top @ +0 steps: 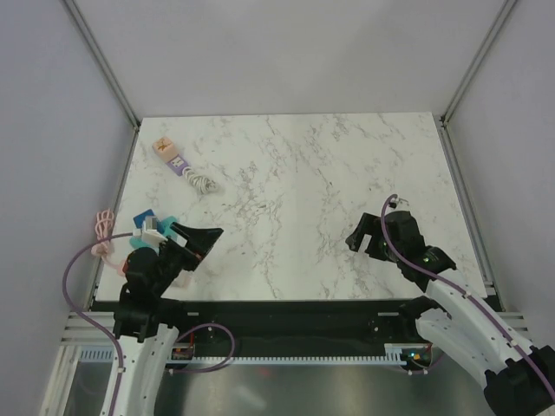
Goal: Pull the plug off the socket
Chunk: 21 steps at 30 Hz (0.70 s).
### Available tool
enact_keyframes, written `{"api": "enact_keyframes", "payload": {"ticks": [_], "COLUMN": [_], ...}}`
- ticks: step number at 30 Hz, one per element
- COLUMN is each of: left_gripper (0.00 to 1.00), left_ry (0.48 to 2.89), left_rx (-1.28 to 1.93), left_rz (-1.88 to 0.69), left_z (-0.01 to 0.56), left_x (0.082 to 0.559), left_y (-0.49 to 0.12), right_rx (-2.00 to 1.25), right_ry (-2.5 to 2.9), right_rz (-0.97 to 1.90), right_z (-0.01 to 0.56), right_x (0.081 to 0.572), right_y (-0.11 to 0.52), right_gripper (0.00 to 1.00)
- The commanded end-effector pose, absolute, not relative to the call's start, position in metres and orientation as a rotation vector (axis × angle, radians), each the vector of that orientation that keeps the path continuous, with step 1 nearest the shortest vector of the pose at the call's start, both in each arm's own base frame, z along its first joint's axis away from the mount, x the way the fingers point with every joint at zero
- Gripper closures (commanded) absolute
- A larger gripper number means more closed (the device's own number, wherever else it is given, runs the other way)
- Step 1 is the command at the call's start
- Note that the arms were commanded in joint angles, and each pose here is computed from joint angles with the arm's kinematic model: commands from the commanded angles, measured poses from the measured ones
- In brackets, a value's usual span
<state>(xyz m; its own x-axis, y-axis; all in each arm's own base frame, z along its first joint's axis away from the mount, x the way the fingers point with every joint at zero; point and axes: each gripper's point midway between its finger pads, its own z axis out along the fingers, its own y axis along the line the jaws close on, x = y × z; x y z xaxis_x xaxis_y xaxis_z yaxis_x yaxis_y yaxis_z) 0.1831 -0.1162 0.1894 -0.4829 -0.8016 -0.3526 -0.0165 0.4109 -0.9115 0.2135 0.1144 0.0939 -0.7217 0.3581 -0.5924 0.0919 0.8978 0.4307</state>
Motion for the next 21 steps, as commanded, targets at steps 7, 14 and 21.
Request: {"api": "enact_keyframes", "payload": {"ticks": [7,14,21], "left_gripper": [0.0,0.0,0.0], "left_ry": [1.88,1.89,2.072], "left_rx": [-0.443,-0.48,-0.498], "left_rz": [-0.718,-0.541,-0.163], "left_z": [0.245,0.267,0.238], "left_x": [0.206,0.253,0.347], "left_y": [-0.082,-0.062,-0.03], "right_rx": [0.3,0.214,0.174], "right_ry": [2.264,2.244,2.244], "right_rz": [0.506,0.527,0.541], "right_z": [0.13,0.138,0.141], "right_x": [0.229,0.231,0.233], "right_y": [0.117,0.122,0.127], "right_gripper": [0.02,0.02,0.02]}}
